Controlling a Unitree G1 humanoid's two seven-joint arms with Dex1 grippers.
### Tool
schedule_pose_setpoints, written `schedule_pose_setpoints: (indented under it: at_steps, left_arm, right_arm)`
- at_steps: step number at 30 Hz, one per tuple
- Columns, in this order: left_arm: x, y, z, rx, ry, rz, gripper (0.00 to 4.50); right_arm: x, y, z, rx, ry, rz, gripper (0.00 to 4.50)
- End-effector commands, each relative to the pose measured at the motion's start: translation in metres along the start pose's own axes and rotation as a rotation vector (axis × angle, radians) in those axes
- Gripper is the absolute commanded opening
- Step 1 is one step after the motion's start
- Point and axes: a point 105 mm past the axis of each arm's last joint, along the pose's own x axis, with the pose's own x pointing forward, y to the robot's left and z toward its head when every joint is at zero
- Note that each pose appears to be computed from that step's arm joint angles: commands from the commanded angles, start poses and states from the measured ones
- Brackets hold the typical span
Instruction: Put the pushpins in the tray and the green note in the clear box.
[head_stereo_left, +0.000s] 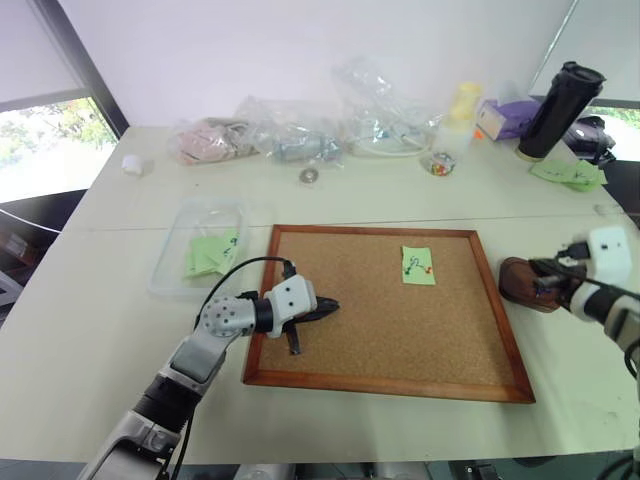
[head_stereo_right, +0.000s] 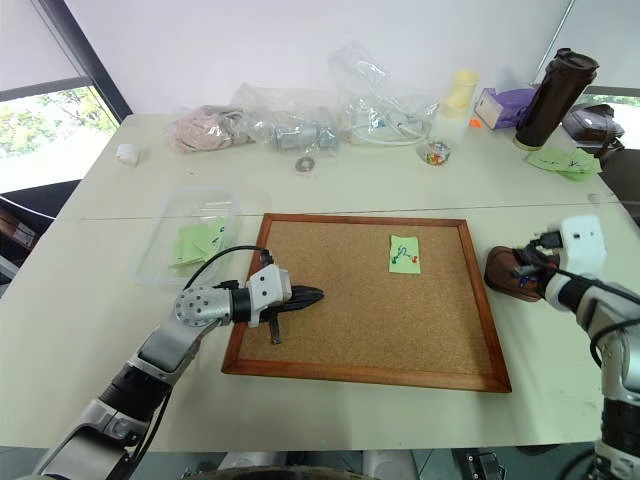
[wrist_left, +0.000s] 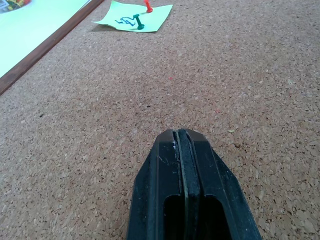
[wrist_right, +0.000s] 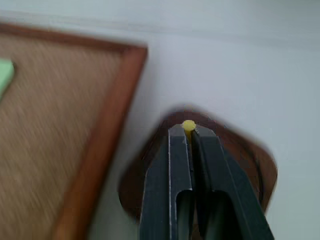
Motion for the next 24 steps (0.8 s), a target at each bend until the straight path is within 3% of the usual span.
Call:
schedule_pose_setpoints:
  at_steps: [1, 14, 17, 24]
  left_arm:
    - [0.003, -0.015, -0.027, -0.072, 0.098, -0.046, 0.0]
    - [0.0, -0.012, -0.025, -0.081, 0.1, -0.031, 0.0]
    - [-0.001, -0.011, -0.024, -0.078, 0.1, -0.03, 0.0]
    - [-0.004, -0.01, -0.025, -0.085, 0.104, -0.026, 0.0]
  right_arm:
    - [0.0, -0.001, 0.011, -0.007, -0.084, 0.017, 0.05]
    - [0.016, 0.0, -0.021, 0.05, -0.031, 0.037, 0.05]
    - [0.02, 0.003, -0.028, 0.057, -0.016, 0.051, 0.92]
    - [0.014, 0.001, -0.013, 0.028, -0.047, 0.062, 4.45]
